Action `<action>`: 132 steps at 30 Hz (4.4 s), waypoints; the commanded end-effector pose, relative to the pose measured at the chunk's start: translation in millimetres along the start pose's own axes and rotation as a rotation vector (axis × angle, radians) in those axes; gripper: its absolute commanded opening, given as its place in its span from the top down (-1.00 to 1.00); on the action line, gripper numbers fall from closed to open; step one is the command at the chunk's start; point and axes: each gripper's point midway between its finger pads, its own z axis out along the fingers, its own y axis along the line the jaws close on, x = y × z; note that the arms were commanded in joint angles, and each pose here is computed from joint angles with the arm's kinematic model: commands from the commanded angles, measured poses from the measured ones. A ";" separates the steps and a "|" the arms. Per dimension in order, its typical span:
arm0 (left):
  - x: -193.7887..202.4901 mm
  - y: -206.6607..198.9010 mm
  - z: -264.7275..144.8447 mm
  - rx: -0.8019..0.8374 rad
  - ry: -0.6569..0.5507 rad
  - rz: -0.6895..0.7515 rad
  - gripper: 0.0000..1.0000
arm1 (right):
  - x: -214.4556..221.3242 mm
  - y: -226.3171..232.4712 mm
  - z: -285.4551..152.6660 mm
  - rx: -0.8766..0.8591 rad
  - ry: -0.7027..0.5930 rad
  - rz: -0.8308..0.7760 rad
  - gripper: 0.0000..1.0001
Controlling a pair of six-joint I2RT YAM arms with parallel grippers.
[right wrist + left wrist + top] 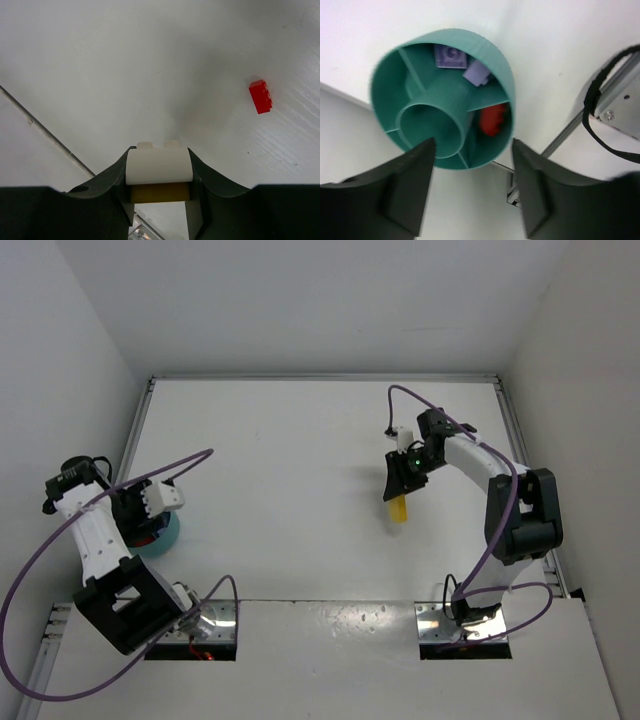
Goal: Sort the legos into containers by color
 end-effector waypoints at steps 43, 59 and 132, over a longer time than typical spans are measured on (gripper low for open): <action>-560.9 -74.1 116.0 0.391 -0.741 0.062 -0.17 | 22.2 -92.1 -49.3 0.290 -0.106 0.268 -0.57; -601.1 -110.4 189.7 0.471 -0.739 0.186 -0.13 | 17.1 -97.4 -92.0 0.208 -0.284 0.359 -0.54; -467.8 -58.1 58.4 0.391 -0.702 -0.242 0.91 | -120.0 -123.0 -33.3 0.289 -0.233 -0.004 -0.28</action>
